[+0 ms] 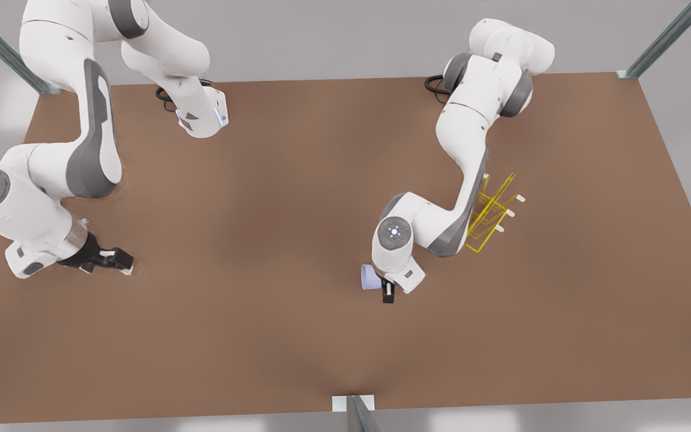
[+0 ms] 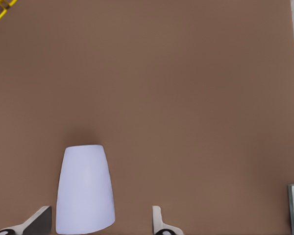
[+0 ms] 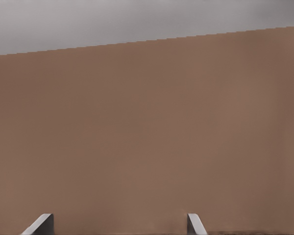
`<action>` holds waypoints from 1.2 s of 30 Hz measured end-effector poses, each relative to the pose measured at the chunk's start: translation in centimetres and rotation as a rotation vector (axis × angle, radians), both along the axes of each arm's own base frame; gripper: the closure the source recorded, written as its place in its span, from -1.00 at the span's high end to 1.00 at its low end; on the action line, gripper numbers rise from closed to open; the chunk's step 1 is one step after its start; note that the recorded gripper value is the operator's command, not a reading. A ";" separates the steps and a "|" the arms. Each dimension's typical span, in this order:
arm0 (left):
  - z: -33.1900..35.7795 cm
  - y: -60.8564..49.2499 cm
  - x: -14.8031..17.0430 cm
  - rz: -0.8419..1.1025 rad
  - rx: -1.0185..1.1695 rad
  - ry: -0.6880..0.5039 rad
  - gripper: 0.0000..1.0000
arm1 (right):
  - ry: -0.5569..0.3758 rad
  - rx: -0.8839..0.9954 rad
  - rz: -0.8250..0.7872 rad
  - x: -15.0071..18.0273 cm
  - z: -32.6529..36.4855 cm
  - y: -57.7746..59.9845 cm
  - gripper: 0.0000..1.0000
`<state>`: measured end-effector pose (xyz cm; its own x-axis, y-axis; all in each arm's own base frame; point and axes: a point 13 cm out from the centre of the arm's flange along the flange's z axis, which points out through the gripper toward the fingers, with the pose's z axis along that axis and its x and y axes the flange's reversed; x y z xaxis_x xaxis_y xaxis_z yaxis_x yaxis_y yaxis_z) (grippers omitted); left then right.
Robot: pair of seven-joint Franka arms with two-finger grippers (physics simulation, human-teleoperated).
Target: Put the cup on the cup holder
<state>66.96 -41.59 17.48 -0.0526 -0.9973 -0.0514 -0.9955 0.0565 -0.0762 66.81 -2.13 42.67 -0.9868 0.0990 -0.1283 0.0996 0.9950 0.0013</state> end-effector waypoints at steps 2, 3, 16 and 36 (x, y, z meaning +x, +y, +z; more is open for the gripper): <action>-1.2 -0.7 -0.6 -0.002 0.003 0.007 1.00 | -0.010 -0.039 -0.023 -3.3 6.5 -2.0 1.00; -1.8 -0.9 -0.9 -0.004 0.006 0.012 1.00 | 0.004 -0.044 -0.024 -5.1 8.4 -2.1 1.00; -6.2 -1.3 -4.4 -0.056 0.069 0.105 1.00 | 0.151 0.015 0.037 -8.1 6.4 0.0 1.00; -11.1 -1.9 -4.4 -0.111 0.060 0.105 1.00 | 0.148 0.021 0.066 -7.6 5.4 0.0 1.00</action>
<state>62.53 -43.44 6.39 -0.1707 -0.9804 -0.0989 -0.9852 0.1681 0.0343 59.21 -2.10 48.11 -0.9992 0.0339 0.0203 0.0342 0.9993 0.0119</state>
